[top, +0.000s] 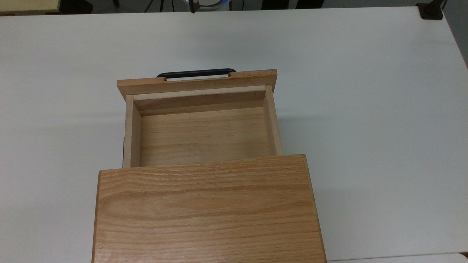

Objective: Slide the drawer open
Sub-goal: 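Release the handle and raise the gripper away from the drawer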

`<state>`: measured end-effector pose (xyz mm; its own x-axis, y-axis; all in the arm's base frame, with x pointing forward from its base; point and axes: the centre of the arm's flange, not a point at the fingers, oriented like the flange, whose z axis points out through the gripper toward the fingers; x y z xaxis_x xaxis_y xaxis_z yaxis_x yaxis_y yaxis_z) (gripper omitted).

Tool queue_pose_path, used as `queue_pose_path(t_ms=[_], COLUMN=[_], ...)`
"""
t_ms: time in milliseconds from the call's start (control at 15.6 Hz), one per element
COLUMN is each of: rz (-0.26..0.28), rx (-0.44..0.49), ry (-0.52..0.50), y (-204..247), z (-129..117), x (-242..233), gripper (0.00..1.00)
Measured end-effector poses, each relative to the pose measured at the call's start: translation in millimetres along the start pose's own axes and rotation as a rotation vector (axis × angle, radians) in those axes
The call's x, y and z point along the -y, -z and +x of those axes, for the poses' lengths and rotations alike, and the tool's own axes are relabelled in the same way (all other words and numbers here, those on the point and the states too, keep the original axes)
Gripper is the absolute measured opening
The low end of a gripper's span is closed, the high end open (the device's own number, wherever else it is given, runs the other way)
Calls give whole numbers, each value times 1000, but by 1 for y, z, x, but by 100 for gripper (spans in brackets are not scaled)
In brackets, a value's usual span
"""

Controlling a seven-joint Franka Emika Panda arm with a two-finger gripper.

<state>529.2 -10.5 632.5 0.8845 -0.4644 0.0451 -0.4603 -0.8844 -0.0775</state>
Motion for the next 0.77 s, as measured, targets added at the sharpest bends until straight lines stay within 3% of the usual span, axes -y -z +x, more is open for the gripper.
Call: queue_pose_path(t_ms=[320,640,768], rz=[-119,-125,-124], rx=[73,89,94], ry=[279,558,603], y=[-14,-15,-17], z=[-2,-8,-10], x=[-10,4,8], gripper=[100,100,100])
